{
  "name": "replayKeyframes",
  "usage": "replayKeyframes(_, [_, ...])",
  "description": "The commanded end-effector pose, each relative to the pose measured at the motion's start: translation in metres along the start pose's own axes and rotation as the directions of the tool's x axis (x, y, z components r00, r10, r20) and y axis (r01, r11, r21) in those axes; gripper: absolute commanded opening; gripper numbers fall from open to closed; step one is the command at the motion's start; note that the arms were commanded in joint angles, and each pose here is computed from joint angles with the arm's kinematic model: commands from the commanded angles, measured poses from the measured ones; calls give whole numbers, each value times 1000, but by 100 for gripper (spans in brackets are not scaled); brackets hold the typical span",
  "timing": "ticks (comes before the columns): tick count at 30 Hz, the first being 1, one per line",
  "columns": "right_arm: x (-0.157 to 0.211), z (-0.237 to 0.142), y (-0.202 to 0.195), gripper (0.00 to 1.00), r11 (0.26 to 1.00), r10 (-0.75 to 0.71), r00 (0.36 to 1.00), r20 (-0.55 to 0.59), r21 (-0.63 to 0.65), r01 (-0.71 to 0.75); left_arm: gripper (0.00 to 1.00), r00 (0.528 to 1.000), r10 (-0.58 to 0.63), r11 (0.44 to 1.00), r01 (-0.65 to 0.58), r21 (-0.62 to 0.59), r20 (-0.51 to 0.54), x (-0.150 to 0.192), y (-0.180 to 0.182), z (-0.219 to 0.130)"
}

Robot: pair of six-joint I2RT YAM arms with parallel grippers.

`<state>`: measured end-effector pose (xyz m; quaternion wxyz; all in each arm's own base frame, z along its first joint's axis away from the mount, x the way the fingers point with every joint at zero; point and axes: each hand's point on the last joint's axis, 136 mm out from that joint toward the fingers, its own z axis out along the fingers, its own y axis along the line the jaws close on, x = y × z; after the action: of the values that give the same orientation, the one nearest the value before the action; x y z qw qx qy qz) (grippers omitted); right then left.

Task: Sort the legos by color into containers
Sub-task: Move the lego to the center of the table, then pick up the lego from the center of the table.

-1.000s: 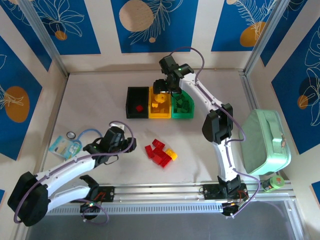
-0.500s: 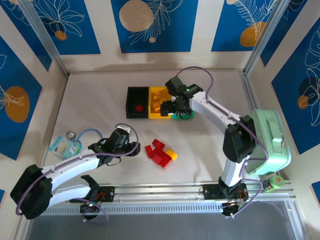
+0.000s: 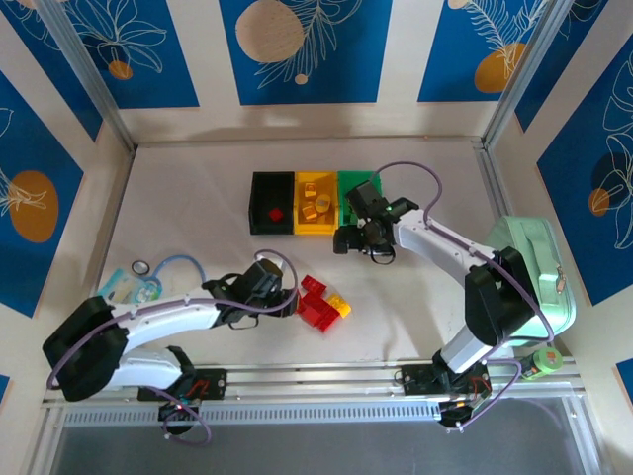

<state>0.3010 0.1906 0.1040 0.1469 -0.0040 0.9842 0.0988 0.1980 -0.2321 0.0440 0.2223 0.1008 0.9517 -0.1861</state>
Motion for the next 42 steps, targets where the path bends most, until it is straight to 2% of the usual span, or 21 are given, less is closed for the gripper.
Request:
replayKeyframes(1, [-2, -10, 1, 86, 998, 40, 999, 31, -46, -39, 61, 998, -59, 998, 59, 27, 1, -6, -11, 7])
replayKeyframes(7, [6, -15, -13, 86, 996, 72, 996, 50, -52, -70, 54, 993, -107, 993, 104, -63, -57, 4, 10, 25])
replayKeyframes(10, [8, -16, -19, 86, 995, 85, 995, 48, -52, -82, 49, 979, -189, 979, 183, -86, -76, 0, 29, 30])
replayKeyframes(13, [9, -19, -21, 86, 995, 87, 995, 55, -52, -84, 47, 956, -291, 953, 285, -103, -45, -12, 51, 26])
replayKeyframes(15, [10, -21, -22, 86, 995, 90, 994, 62, -55, -86, 47, 947, -320, 940, 319, -120, 16, -27, 62, 15])
replayKeyframes(17, [12, -21, -23, 86, 994, 96, 993, 64, -58, -93, 49, 954, -292, 946, 298, -130, 63, -41, 62, 5])
replayKeyframes(21, [14, -18, -22, 86, 993, 104, 993, 60, -68, -100, 66, 969, -243, 956, 247, -155, 46, -52, 56, -1])
replayKeyframes(25, [16, -15, -22, 86, 992, 110, 992, 58, -69, -106, 75, 967, -249, 954, 255, -158, 55, -53, 55, -2])
replayKeyframes(36, [18, -10, -20, 86, 992, 109, 993, 49, -67, -105, 72, 985, -170, 964, 172, -202, 30, -59, 34, 19])
replayKeyframes(42, [21, -7, -24, 86, 992, 114, 992, 48, -59, -111, 60, 986, -168, 948, 158, -275, -10, -50, 45, 31])
